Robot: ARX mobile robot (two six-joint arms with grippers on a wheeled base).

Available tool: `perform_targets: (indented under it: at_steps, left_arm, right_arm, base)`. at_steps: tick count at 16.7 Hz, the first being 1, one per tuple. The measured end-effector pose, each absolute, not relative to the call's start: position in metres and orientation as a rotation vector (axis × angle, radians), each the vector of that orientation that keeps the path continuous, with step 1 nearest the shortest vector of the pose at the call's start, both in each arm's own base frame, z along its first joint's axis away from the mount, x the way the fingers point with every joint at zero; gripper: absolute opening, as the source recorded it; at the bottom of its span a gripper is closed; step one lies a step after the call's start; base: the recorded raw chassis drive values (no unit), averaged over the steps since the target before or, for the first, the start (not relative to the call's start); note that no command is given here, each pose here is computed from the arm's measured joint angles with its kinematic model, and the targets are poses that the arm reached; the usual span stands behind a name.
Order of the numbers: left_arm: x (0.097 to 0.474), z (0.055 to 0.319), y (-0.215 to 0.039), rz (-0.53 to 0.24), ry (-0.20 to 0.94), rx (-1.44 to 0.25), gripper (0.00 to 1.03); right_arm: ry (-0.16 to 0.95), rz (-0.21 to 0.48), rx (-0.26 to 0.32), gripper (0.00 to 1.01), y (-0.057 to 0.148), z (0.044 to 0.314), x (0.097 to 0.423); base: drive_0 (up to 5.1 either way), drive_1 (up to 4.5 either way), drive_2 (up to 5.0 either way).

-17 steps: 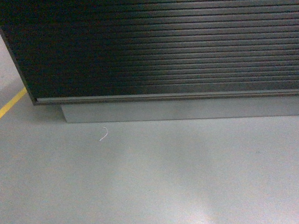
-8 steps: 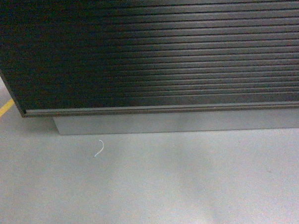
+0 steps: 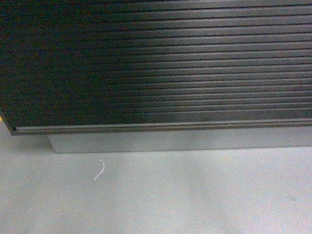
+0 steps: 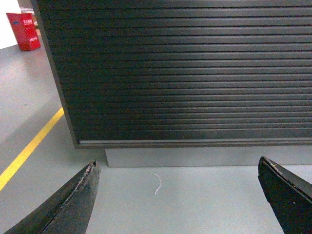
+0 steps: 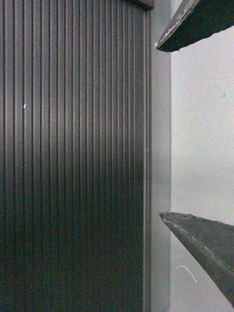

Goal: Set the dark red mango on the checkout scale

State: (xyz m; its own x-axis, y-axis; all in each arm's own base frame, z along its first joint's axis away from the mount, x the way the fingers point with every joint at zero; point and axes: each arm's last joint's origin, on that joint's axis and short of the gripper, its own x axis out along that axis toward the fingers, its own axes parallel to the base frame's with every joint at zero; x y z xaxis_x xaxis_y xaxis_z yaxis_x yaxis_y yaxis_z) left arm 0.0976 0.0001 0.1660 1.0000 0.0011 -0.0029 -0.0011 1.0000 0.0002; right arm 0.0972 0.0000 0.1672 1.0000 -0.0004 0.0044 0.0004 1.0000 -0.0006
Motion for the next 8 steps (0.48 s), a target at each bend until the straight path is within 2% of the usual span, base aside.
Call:
perform_targets:
  at_steps: [8]
  left_arm:
    - [0.0976,0.1661,0.0001,0.001,0.002,0.0,0.98]
  right_arm:
    - [-0.004,0.0,-0.001,0.98,0.0,0.1672,0.0972]
  base:
    - [0.0,2.26,-2.2]
